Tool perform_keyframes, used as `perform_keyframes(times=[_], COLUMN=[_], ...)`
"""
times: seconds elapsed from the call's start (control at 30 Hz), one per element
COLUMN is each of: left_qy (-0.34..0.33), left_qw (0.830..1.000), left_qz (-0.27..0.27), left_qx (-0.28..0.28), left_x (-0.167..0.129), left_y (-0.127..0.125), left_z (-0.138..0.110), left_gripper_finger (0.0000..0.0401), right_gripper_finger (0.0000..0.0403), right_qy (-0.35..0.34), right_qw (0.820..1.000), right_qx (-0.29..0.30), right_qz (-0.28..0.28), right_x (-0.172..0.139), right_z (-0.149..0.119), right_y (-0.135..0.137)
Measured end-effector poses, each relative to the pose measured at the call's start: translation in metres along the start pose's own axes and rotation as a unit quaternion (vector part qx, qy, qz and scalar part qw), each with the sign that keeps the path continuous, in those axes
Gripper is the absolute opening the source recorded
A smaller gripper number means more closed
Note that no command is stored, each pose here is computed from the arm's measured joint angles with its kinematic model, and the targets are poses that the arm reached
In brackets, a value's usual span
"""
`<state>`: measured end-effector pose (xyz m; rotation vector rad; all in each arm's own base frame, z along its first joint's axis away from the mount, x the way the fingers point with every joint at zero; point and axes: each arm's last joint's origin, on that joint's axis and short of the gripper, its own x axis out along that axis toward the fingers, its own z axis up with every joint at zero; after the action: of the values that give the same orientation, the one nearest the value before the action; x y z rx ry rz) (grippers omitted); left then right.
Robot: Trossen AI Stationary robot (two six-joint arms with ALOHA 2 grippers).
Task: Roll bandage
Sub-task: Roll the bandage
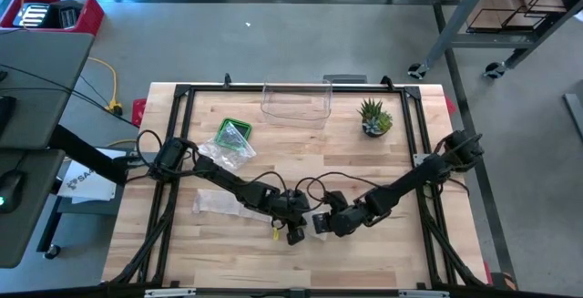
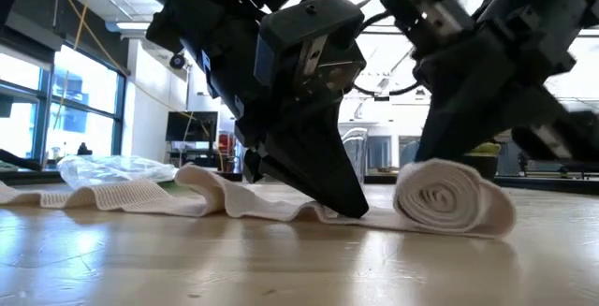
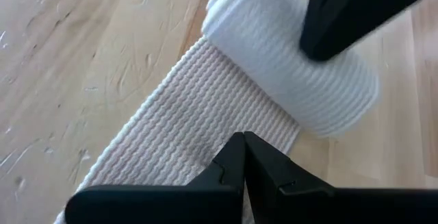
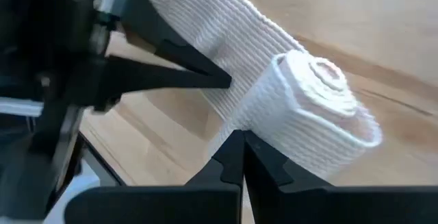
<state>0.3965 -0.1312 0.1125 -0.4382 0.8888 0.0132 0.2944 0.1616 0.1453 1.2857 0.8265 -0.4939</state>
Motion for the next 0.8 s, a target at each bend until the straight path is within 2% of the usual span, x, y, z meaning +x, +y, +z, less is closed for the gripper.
perform_keyframes(times=[0.13, 0.23, 0.43, 0.6, 0.8], left_qy=[0.001, 0.001, 0.001, 0.002, 0.004], left_qw=[1.0, 1.0, 1.0, 1.0, 1.0], left_qz=[0.0, 0.001, 0.0, -0.001, -0.002], left_qx=[0.0, 0.0, 0.0, 0.0, 0.0], left_x=[0.0, 0.0, 0.0, 0.0, 0.0], left_y=[0.0, 0.0, 0.0, 0.0, 0.0], left_z=[0.0, 0.0, 0.0, -0.001, -0.001], left_gripper_finger=[0.0, 0.0, 0.0, 0.0, 0.0], right_gripper_finger=[0.0, 0.0, 0.0, 0.0, 0.0], right_qy=[-0.009, -0.01, -0.016, -0.046, -0.012], right_qw=[1.0, 1.0, 0.998, 0.998, 0.999], right_qx=[-0.006, -0.005, 0.016, 0.026, 0.012], right_qz=[-0.011, 0.0, 0.052, 0.038, 0.028], right_x=[-0.018, -0.019, 0.002, 0.012, 0.013], right_z=[0.004, 0.004, 0.008, 0.019, 0.017], right_y=[0.002, 0.004, 0.011, 0.007, 0.006])
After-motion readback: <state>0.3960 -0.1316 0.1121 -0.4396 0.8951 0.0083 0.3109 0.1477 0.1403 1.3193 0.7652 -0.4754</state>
